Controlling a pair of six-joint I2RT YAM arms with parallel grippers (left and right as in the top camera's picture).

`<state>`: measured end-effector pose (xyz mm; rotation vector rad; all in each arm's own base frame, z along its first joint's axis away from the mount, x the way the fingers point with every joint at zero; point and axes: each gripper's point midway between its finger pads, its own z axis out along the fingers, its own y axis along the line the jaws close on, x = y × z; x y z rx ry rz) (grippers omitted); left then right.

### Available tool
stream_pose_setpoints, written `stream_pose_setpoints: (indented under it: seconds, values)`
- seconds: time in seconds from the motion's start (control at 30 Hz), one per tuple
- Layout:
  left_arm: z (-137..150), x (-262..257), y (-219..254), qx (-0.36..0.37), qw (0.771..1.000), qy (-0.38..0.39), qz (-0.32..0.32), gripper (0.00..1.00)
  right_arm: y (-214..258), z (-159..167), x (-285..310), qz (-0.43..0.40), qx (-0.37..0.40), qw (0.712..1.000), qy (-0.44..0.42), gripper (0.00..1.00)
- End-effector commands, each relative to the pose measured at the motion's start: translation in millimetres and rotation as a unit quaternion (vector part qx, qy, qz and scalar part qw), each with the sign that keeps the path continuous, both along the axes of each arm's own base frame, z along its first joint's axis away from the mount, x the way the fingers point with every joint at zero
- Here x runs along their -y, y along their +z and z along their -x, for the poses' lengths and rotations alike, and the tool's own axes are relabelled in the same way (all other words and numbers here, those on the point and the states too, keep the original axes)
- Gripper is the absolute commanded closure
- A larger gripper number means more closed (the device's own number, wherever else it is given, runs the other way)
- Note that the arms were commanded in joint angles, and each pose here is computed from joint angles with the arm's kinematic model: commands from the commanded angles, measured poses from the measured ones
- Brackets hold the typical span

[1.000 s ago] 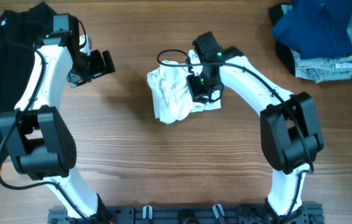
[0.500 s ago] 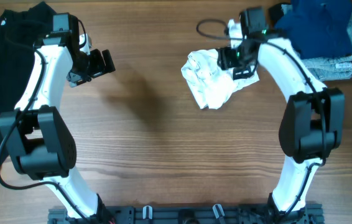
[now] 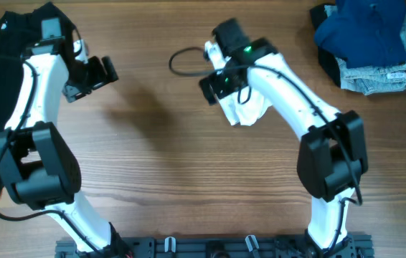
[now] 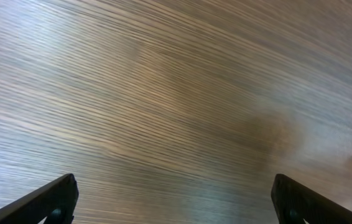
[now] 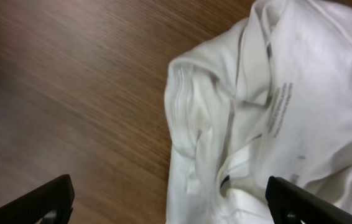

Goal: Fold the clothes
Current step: 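Lift the T-shirt bundle and carry it right toward the clothes stack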

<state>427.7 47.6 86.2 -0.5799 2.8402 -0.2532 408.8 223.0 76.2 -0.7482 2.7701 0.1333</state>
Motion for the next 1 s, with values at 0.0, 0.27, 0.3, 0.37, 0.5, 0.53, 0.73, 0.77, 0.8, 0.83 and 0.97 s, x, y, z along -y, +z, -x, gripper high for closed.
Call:
stream_pose_setpoints:
  seconds: [0.0, 0.27, 0.3, 0.37, 0.5, 0.53, 0.73, 0.77, 0.8, 0.83, 0.97]
  values:
    - [3, -6, -8, -0.009, 1.000, 0.003, 0.006, 0.00, -20, -8, 26, 0.053, 0.022, 0.996, -0.070, 0.00]
    - [4, -6, -8, -0.010, 1.000, 0.003, 0.007, 0.00, -54, -8, 33, 0.067, 0.026, 0.994, -0.080, 0.00]
    - [3, -6, -8, -0.010, 1.000, 0.003, 0.007, 0.00, -58, -7, 31, 0.064, 0.019, 0.995, -0.075, 0.00]
    - [3, -6, -8, -0.010, 1.000, 0.003, 0.007, 0.00, -65, -2, 22, 0.044, 0.001, 0.997, -0.058, 0.01]
    - [4, -6, -9, -0.010, 1.000, 0.003, 0.007, 0.00, -80, -1, 21, 0.047, -0.010, 0.997, -0.058, 0.07]
    - [4, -6, -9, -0.010, 1.000, 0.003, 0.007, 0.00, -84, -1, 22, 0.051, -0.011, 0.997, -0.061, 0.12]
    - [4, -6, -9, -0.010, 1.000, 0.003, 0.007, 0.00, -92, -10, 44, 0.099, 0.011, 0.988, -0.116, 0.78]
    - [4, -6, -9, -0.010, 1.000, 0.003, 0.007, 0.00, -89, -13, 47, 0.104, 0.020, 0.986, -0.128, 0.92]
    - [4, -6, -9, -0.010, 1.000, 0.003, 0.007, 0.00, -85, -16, 49, 0.104, 0.025, 0.985, -0.133, 0.96]
    - [4, -6, -8, -0.010, 1.000, 0.003, 0.007, 0.00, -81, -18, 49, 0.102, 0.029, 0.985, -0.134, 0.96]
    - [4, -6, -8, -0.010, 1.000, 0.003, 0.007, 0.00, -52, -29, 46, 0.083, 0.057, 0.985, -0.138, 0.96]
